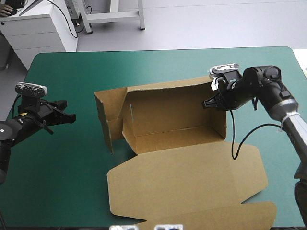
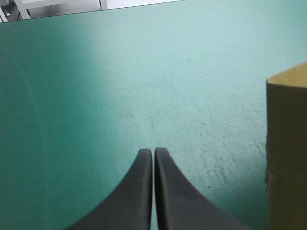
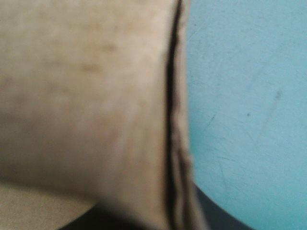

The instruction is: Fold the box

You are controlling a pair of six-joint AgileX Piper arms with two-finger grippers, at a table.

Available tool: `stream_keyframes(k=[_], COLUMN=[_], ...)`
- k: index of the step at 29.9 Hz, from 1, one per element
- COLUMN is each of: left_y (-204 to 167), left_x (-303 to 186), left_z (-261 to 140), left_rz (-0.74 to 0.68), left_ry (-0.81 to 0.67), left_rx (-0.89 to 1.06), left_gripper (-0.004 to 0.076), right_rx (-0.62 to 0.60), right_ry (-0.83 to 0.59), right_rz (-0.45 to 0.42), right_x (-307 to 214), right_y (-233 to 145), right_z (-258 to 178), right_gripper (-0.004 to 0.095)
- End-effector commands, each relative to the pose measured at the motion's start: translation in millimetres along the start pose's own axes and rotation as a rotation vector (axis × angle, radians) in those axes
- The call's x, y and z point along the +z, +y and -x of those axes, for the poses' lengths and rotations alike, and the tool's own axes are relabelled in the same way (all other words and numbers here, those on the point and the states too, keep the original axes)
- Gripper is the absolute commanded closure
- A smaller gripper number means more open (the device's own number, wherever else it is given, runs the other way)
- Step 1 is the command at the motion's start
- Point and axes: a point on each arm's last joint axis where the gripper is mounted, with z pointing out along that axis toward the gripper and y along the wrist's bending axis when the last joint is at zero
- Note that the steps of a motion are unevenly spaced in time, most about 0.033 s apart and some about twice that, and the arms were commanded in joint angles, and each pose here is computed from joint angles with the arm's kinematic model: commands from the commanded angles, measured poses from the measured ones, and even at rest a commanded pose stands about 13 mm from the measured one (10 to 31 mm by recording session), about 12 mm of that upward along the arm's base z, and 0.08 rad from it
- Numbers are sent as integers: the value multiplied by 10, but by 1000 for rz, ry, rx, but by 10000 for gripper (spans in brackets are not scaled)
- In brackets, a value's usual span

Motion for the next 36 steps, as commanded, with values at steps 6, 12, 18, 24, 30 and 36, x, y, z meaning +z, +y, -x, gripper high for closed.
stream_keyframes(k=[6,12,18,24,30,36], left_y=[-7,-34,-38,-38,-36,-35], left_x=[-75,-74,-74,-74,-74,-74], left_z=[150,136,134,134,135,136], left_rz=[15,-14,-18,-18,-16,-15], left_ry=[-91,-75,-73,-73,-74,-74], left_rx=[-44,-42,-42,-42,-42,-37], left_gripper=[726,726,726,726,726,726], right_rx=[43,61,84,90,90,88], right_ry=[73,167,231,198,124,92], right_rz=[-12,4,3,-1,-6,-7], right_x=[-73,320,640,775,780,732], right_y=[-25,-59,-97,-117,-125,-123], right_z=[123,159,170,218,300,358], right_gripper=[926,926,926,926,911,740])
